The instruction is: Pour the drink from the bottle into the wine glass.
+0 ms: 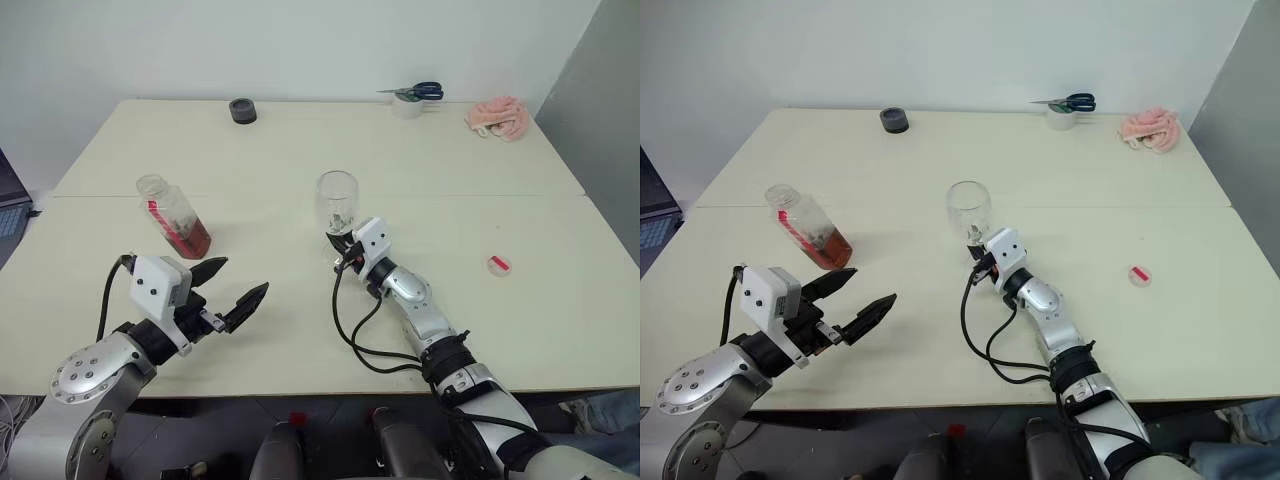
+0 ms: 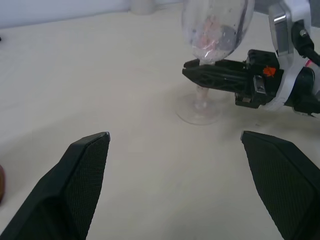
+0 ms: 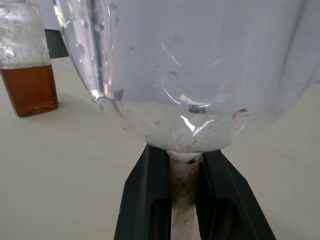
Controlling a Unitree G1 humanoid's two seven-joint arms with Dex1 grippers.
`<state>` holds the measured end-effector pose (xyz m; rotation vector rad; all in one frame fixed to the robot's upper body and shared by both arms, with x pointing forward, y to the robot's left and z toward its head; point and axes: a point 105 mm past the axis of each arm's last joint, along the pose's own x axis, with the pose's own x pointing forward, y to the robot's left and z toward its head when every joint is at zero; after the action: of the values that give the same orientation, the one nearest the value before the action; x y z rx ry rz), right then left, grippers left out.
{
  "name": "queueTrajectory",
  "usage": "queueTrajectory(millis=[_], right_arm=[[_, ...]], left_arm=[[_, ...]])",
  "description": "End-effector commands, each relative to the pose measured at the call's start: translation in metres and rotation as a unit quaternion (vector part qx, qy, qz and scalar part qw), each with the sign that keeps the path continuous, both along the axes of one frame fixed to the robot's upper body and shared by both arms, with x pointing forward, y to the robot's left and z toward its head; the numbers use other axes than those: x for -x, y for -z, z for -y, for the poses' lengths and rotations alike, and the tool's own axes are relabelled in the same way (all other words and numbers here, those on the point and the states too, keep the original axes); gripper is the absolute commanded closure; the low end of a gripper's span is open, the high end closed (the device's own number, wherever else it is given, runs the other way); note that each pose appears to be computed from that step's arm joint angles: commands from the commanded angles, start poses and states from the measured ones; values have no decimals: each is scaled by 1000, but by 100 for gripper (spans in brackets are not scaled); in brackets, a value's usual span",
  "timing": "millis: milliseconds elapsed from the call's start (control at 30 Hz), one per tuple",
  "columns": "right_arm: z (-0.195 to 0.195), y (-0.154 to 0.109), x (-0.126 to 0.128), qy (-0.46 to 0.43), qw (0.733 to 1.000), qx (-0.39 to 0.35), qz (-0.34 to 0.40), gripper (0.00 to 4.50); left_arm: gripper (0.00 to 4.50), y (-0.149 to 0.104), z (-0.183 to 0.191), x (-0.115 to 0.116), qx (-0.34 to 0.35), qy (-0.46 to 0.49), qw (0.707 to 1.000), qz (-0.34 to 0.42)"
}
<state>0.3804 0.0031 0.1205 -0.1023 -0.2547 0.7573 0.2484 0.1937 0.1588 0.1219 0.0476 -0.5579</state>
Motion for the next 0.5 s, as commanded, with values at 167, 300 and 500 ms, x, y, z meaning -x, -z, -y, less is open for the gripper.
queueTrajectory(millis=[167,300,500], right_arm=[[-1,5,-1,-7,1000,16,-4,421],[0,6,-1,-5,1000,17,-3,292],[1,5,-1,-4,1000,17,2,71]], left_arm=[[0,-12,0,-1,-10,4,1000,19],[0,-15,4,-1,-5,16,1000,24],[0,-18,9,0,0,42,999,16]])
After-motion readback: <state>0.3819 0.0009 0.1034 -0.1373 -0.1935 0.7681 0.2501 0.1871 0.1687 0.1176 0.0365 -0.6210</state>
